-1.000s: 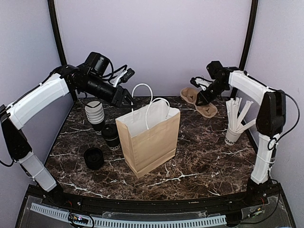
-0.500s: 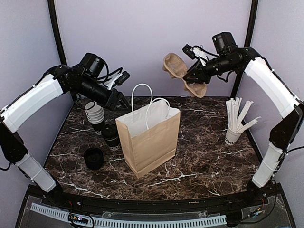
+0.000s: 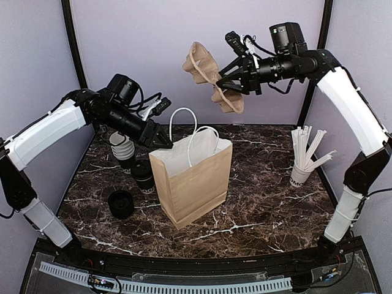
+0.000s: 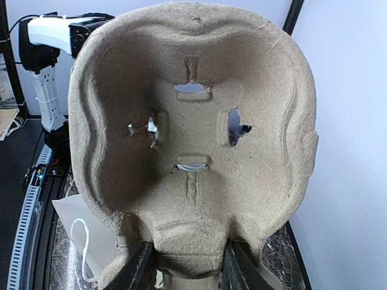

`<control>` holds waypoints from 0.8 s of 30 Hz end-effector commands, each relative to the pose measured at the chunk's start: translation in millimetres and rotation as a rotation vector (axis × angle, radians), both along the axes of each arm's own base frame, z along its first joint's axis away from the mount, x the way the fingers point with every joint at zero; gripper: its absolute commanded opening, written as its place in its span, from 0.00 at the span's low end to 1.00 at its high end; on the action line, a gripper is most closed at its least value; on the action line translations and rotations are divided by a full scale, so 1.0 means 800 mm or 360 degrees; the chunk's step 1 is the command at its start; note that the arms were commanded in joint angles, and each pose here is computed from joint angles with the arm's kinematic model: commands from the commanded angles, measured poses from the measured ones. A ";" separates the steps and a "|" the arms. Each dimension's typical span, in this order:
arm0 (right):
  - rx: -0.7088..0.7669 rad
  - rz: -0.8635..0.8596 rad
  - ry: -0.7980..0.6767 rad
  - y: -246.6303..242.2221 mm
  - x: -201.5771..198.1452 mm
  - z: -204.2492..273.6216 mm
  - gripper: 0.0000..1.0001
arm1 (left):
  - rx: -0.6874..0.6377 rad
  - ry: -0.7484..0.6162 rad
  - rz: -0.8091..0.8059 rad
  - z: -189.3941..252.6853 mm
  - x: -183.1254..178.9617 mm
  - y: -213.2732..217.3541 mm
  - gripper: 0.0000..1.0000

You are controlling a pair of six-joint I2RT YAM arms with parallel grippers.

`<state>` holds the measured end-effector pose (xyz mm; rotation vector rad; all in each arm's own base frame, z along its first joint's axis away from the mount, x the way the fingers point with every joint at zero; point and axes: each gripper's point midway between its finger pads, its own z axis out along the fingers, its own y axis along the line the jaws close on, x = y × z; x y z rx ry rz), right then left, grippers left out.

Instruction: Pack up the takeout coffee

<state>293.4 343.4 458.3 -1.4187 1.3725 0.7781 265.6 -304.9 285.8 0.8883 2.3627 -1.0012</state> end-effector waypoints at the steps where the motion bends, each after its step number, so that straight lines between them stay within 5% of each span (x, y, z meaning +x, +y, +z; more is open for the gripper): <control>1: 0.0018 0.0183 -0.0004 0.027 -0.025 -0.003 0.38 | -0.0097 -0.0034 -0.0104 0.007 0.005 -0.021 0.40; 17: -0.0130 0.0537 0.0090 0.078 -0.094 -0.066 0.37 | -0.0303 -0.0068 -0.0270 0.023 0.014 -0.056 0.39; 24: -0.0230 0.0602 0.0155 0.081 -0.120 -0.094 0.37 | -0.0366 -0.0058 -0.0325 0.022 0.026 -0.075 0.30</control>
